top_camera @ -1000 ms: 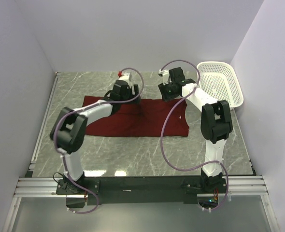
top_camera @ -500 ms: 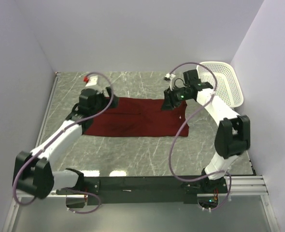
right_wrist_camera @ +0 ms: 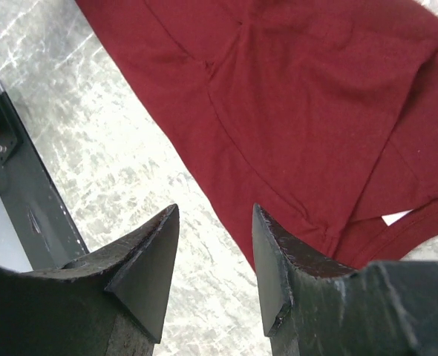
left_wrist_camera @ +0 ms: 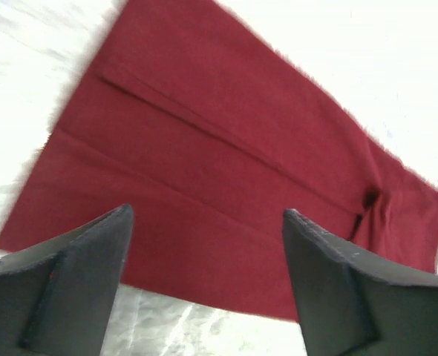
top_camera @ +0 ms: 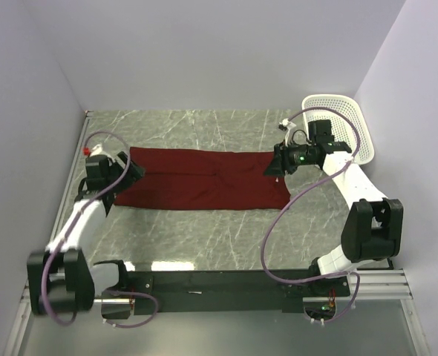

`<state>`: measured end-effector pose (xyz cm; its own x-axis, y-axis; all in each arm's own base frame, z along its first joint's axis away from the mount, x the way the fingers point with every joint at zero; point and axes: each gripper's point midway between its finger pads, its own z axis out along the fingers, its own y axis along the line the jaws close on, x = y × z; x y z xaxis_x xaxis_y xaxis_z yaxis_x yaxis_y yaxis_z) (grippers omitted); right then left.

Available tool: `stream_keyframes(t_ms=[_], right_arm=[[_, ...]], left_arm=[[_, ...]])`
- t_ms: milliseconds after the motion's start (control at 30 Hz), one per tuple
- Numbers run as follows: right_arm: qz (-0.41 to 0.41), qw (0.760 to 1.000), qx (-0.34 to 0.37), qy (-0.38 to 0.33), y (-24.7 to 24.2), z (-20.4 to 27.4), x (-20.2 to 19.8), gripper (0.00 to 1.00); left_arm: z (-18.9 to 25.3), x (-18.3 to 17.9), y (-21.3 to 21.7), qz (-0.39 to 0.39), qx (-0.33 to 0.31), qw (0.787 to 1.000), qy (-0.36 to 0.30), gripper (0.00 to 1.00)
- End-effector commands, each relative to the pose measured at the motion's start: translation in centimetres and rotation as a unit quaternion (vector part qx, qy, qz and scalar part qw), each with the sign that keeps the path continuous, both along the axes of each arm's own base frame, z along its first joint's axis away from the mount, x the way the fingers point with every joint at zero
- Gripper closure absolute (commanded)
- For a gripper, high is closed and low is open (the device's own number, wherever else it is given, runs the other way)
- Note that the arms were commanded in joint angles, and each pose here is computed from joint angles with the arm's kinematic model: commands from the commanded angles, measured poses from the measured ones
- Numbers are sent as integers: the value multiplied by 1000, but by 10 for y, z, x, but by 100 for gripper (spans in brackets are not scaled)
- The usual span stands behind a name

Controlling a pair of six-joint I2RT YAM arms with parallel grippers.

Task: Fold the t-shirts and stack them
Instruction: Fold the tshirt

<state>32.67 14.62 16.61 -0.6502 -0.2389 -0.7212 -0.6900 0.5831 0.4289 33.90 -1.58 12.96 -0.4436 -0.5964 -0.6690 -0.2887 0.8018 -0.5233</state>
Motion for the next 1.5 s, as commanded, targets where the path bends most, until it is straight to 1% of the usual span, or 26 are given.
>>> stream_keyframes(t_ms=[0, 33, 67, 100, 133, 167, 200, 233, 267, 300, 333, 367, 400, 467, 500, 533, 600, 633, 700, 833, 933, 1067, 1167, 1267, 1333, 1467], right_arm=[[9, 999, 26, -34, 6, 20, 2, 48], [7, 999, 26, -36, 4, 20, 3, 48], [7, 999, 25, -36, 4, 20, 2, 48], [5, 999, 26, -34, 2, 19, 3, 48], [6, 999, 28, -34, 2, 20, 2, 48], [5, 999, 29, -35, 1, 20, 2, 48], [3, 999, 31, -37, 0, 21, 3, 48], [1, 999, 32, -35, -1, 20, 3, 48], [1, 999, 33, -33, -2, 20, 3, 48], [2, 999, 34, -34, -2, 21, 4, 48], [1, 999, 35, -32, -4, 20, 4, 48], [1, 999, 35, -31, -4, 20, 3, 48], [2, 999, 36, -32, -4, 20, 3, 48], [-1, 999, 35, -34, -6, 21, 4, 48], [0, 999, 35, -33, -6, 20, 4, 48], [-1, 999, 36, -34, -6, 20, 4, 48], [1, 999, 36, -32, -6, 20, 4, 48], [0, 999, 35, -31, -6, 19, 4, 48], [2, 999, 36, -27, -6, 17, 5, 48], [5, 999, 38, -19, -6, 14, 4, 48], [6, 999, 39, -20, -5, 16, 3, 48], [4, 999, 41, -17, -7, 15, 3, 48], [5, 999, 43, -14, -7, 14, 4, 48], [8, 999, 46, -10, -6, 14, 3, 48], [8, 999, 46, -9, -6, 13, 4, 48], [8, 999, 47, -8, -6, 13, 4, 48]], left_arm=[[12, 23, -41, -131, -44, 990, -20, 21], [-6, 32, -48, -154, -49, 987, 9, 22], [9, 50, -52, -165, -39, 985, 8, 23], [6, 57, -65, -197, -12, 980, 16, 23], [11, 79, -76, -218, 5, 976, 16, 23], [10, 89, -81, -225, 24, 974, 23, 24], [6, 89, -100, -270, 57, 961, 30, 25], [-9, 96, -110, -294, 72, 952, 44, 26], [8, 112, -123, -318, 87, 944, 21, 26], [5, 108, -143, -361, 90, 928, 24, 26], [-12, 110, -153, -411, 108, 905, 28, 25], [-1, 121, -162, -431, 116, 895, 10, 25], [-3, 123, -173, -463, 138, 875, 2, 25], [-14, 132, -181, -482, 157, 862, 14, 24], [-19, 133, -189, -499, 176, 849, 9, 23], [-22, 141, -195, -502, 183, 845, 3, 23], [-25, 143, -208, -518, 181, 836, 0, 24], [-36, 144, -214, -523, 176, 834, 8, 24], [-34, 150, -229, -531, 178, 828, -1, 27], [-53, 169, -239, -521, 208, 827, 4, 28], [-68, 182, -238, -510, 231, 828, 8, 31], [-72, 194, -237, -498, 246, 831, 0, 32], [-78, 197, -236, -502, 259, 825, 8, 34], [-94, 197, -231, -502, 283, 817, 34, 37], [-103, 195, -229, -503, 296, 811, 43, 37], [-109, 189, -231, -517, 300, 801, 46, 38]])
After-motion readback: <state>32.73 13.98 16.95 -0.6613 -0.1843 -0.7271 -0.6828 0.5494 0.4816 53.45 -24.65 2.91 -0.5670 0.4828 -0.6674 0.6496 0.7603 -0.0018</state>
